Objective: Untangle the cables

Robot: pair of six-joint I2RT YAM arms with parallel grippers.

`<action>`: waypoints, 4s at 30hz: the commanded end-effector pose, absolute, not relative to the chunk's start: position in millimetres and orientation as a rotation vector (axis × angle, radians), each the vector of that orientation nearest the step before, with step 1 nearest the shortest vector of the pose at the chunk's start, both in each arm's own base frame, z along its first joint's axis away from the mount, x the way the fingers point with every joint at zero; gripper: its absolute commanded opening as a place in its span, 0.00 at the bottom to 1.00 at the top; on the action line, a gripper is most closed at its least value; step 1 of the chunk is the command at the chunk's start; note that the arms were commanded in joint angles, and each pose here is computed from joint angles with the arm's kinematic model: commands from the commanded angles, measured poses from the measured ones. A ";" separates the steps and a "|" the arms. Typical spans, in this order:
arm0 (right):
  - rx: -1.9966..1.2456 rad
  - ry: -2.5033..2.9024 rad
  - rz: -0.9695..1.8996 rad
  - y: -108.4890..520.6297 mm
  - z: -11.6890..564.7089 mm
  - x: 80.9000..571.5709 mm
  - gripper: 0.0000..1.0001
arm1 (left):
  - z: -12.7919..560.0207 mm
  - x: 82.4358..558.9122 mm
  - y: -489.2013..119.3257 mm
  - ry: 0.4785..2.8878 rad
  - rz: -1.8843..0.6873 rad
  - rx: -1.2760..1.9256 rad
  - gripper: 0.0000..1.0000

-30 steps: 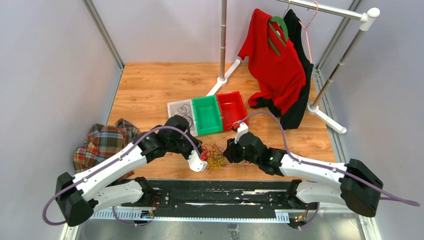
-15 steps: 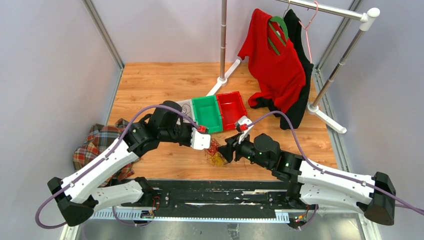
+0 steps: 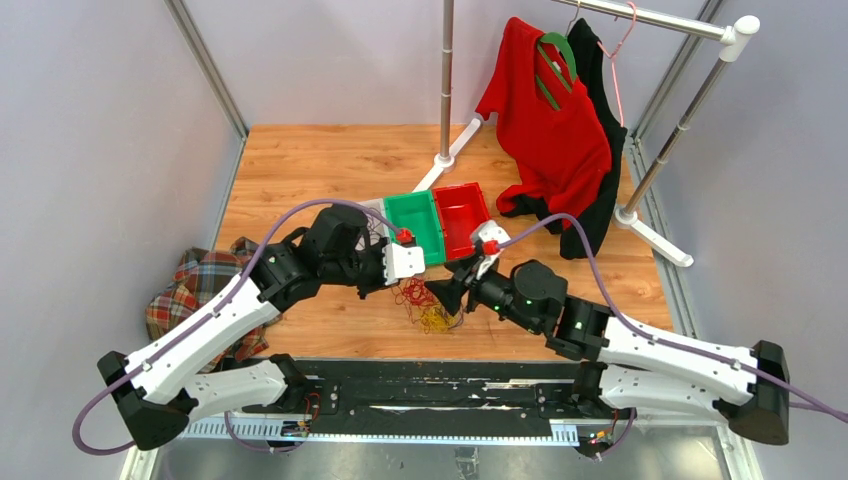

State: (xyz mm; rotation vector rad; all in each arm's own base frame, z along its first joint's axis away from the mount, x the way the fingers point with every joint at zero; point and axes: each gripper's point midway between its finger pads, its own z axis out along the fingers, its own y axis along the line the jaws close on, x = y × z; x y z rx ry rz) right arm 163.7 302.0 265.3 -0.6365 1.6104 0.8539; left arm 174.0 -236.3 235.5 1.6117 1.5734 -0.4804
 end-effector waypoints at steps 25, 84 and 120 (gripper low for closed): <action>-0.566 1.639 0.547 340.5 243.4 213.9 0.52 | 251.5 130.8 -242.7 1.576 -0.737 1.655 0.00; -0.355 1.950 0.436 289.1 70.3 204.8 0.53 | 659.5 193.1 -198.0 0.564 0.079 0.964 0.00; -0.444 1.829 0.526 293.4 151.8 199.4 0.67 | 755.3 147.4 -166.1 0.180 0.182 0.644 0.00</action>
